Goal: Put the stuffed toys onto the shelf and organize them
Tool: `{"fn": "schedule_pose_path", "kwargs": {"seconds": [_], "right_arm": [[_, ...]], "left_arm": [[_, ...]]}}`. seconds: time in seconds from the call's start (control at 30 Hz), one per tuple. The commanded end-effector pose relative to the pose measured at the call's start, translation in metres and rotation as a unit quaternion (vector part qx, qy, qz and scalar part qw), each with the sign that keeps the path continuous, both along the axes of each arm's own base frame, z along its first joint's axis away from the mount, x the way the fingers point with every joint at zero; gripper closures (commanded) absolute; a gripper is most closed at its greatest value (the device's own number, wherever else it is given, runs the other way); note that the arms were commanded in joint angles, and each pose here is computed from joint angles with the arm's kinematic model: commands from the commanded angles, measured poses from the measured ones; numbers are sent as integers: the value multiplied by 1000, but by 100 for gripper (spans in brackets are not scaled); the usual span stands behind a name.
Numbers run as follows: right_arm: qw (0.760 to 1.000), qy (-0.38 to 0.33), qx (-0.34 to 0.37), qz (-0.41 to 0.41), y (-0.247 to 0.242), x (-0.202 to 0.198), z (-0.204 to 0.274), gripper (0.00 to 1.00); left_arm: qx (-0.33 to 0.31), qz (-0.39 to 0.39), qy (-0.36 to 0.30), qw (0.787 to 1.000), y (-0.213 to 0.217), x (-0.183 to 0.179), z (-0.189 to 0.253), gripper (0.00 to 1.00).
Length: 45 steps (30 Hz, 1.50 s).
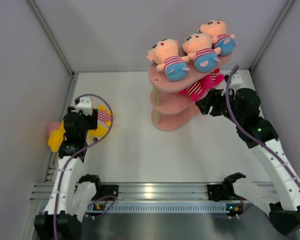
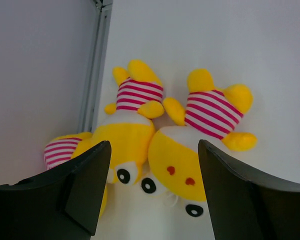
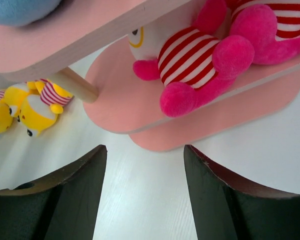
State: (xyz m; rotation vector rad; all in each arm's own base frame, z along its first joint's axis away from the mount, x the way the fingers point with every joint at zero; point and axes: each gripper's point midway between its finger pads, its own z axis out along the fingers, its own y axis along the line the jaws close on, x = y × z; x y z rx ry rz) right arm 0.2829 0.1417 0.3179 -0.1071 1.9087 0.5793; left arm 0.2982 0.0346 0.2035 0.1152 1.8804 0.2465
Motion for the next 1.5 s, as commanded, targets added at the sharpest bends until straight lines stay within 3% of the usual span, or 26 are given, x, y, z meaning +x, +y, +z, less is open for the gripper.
{"fn": "schedule_pose_path", "kwargs": {"seconds": [0.0,0.17,0.23,0.37,0.57,0.67,0.8,1.07,1.2,1.27,1.33,1.37,1.43,1.47], "right_arm": [[999,23,-30,8,-7,-9,-16,37],[998,34,-43,12,-10,-17,-21,37],[998,36,-48,11,-13,-20,-24,37],[997,42,-56,13,-14,-24,-32,37],[997,45,-64,26,-13,-28,-42,36],[996,49,-69,32,-13,-30,-49,35],[995,54,-75,33,-15,-33,-58,34],[994,62,-78,37,-16,-39,-67,33],[994,64,-78,37,-16,-40,-70,32],[994,69,-75,40,-15,-41,-72,33],[994,71,-72,43,-14,-43,-74,33],[994,70,-70,44,-13,-44,-73,32],[994,76,-69,44,-14,-47,-77,32],[994,74,-69,44,-14,-48,-76,32]], "left_arm": [[84,33,73,993,29,20,-10,23],[156,39,178,971,52,51,-26,19],[153,23,199,968,53,64,-27,17],[146,38,254,955,86,60,-36,17],[145,14,279,949,103,45,-39,11],[110,-58,318,940,82,24,-57,7],[39,-173,326,929,31,-1,-76,7],[-32,-243,322,915,-11,-13,-92,11],[-28,-248,367,896,-15,-14,-118,3],[-34,-224,367,902,-10,-2,-120,2],[-42,-221,366,903,-10,4,-126,5],[-39,-221,364,904,-10,5,-128,11],[-19,-224,354,908,-10,11,-129,27],[-14,-234,355,905,-16,10,-131,46]]}}
